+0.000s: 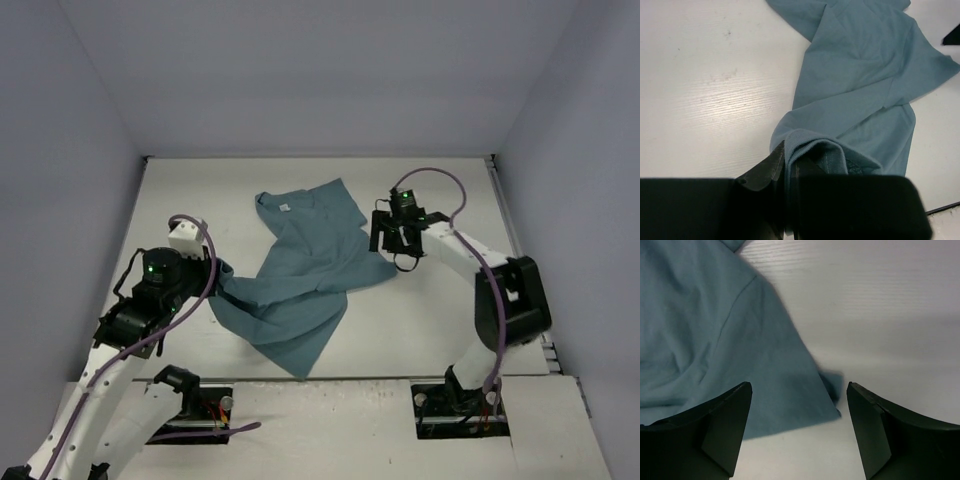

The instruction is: Fold and stack the t-shirts

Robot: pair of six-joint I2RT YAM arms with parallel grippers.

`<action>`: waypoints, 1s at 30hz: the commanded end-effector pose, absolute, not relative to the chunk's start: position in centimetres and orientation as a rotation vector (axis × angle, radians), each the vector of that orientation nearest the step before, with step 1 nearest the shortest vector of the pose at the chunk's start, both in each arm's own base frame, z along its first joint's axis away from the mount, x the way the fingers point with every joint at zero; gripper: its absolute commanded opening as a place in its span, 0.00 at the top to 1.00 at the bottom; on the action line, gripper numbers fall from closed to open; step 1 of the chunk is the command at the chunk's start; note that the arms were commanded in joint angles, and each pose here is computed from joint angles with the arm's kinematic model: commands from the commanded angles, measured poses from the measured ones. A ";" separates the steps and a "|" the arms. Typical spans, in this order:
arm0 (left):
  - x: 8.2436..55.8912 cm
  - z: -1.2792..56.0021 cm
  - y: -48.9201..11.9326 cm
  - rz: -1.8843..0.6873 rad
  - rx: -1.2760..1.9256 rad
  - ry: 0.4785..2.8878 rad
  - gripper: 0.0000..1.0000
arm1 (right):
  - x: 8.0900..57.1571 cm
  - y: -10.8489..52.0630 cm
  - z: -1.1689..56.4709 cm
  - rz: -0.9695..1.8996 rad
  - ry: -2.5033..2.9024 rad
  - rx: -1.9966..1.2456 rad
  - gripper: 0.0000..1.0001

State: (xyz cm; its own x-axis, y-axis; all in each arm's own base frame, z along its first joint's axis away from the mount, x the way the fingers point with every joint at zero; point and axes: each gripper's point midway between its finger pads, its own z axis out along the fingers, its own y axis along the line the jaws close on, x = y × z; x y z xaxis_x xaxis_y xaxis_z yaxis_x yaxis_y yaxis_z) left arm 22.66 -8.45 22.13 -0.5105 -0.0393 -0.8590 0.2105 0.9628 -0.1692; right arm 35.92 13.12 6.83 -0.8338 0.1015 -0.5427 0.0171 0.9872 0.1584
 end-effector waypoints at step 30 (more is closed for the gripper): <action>22.7 25.0 -7.2 -0.272 0.024 2.032 1.00 | 33.4 12.5 1.9 0.107 2.594 0.107 0.68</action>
State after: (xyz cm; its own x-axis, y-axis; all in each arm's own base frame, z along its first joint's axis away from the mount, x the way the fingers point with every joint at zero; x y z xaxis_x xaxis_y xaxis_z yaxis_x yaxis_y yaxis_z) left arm 21.96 -6.99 21.61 -0.5424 -0.0876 -0.8356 0.1087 0.9789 -0.1732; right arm 32.25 12.22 1.81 -0.8694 0.0982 -0.4842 0.0672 0.9945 0.0809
